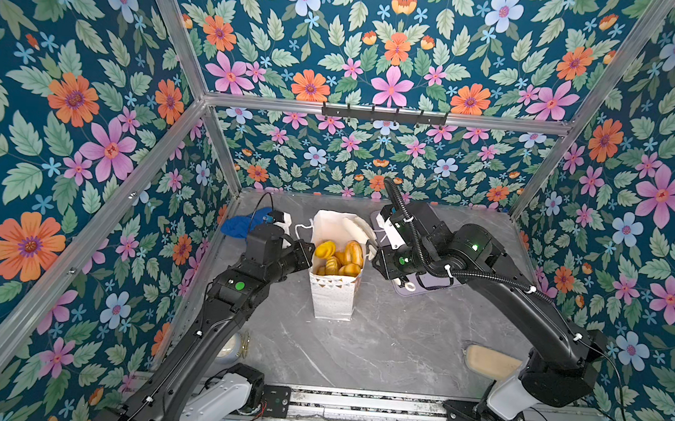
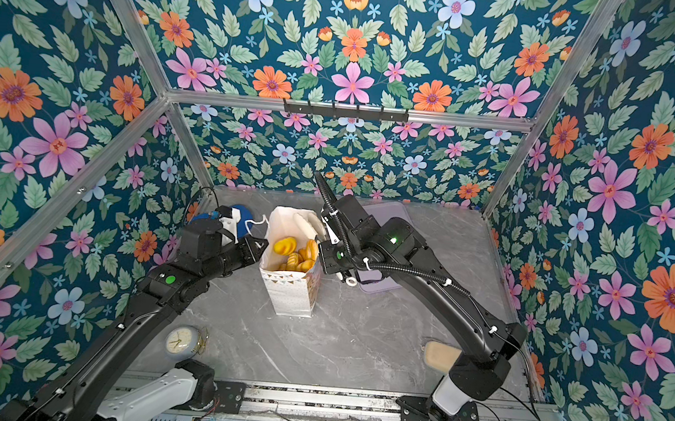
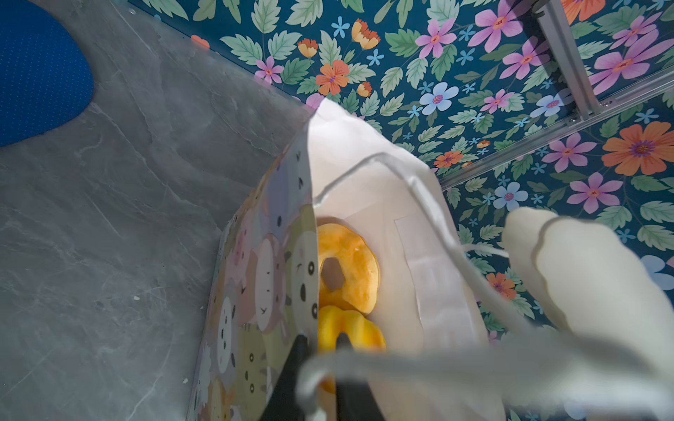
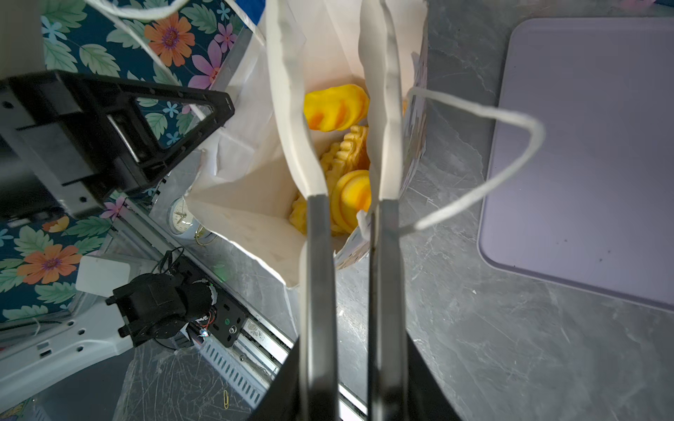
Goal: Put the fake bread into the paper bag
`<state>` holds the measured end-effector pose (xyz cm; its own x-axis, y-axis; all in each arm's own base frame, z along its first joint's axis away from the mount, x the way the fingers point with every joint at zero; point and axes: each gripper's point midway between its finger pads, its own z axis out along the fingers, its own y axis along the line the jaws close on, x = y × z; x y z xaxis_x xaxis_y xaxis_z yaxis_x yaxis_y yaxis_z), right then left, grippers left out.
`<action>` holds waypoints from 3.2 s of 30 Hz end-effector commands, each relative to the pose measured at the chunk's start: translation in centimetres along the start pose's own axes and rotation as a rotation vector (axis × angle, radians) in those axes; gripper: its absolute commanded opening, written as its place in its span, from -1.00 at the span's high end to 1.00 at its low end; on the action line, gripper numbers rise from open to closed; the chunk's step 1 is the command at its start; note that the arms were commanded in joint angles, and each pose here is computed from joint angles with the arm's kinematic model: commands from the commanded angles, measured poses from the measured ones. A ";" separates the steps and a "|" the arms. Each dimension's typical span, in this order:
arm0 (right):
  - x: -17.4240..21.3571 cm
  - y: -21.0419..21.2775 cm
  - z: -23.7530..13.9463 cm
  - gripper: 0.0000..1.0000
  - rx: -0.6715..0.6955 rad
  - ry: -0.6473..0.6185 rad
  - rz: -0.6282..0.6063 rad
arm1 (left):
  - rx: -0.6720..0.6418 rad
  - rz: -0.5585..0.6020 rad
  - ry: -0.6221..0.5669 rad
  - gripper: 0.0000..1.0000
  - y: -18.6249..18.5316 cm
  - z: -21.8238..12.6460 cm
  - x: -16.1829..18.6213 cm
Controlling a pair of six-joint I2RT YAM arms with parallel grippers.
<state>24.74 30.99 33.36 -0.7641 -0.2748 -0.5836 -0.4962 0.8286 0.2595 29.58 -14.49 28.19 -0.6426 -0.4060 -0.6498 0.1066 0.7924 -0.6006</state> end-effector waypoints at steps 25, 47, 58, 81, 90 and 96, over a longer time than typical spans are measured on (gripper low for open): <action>1.5 -19.3 -6.5 0.33 0.292 -0.243 0.401 | -0.266 0.247 -0.296 -0.99 0.2 -8.0 -9.5; 17.3 -45.0 6.0 0.24 0.691 0.194 0.916 | -0.372 -0.027 -0.284 -0.99 15.5 1.2 -10.0; 22.9 -44.8 8.6 -0.36 0.646 0.351 1.008 | -0.479 -0.027 -0.403 -0.99 17.5 -0.5 -10.4; 10.5 -38.1 -5.2 -0.98 0.736 -0.719 0.487 | -0.698 0.268 -0.456 -0.99 23.6 0.5 -6.8; 14.7 -38.2 -0.7 -0.98 0.717 -0.749 0.372 | -0.712 0.262 -0.484 -0.99 27.4 3.0 -2.8; 14.7 -39.5 2.3 -0.98 0.703 -0.772 0.330 | -0.660 0.417 -0.589 -0.99 24.9 3.9 -3.1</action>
<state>31.73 -4.70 8.87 -0.3965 0.2462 -0.8844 0.2680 0.9525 0.1450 35.89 5.27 8.77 -0.3354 -0.1477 -0.9304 -0.3427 0.9391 -0.0256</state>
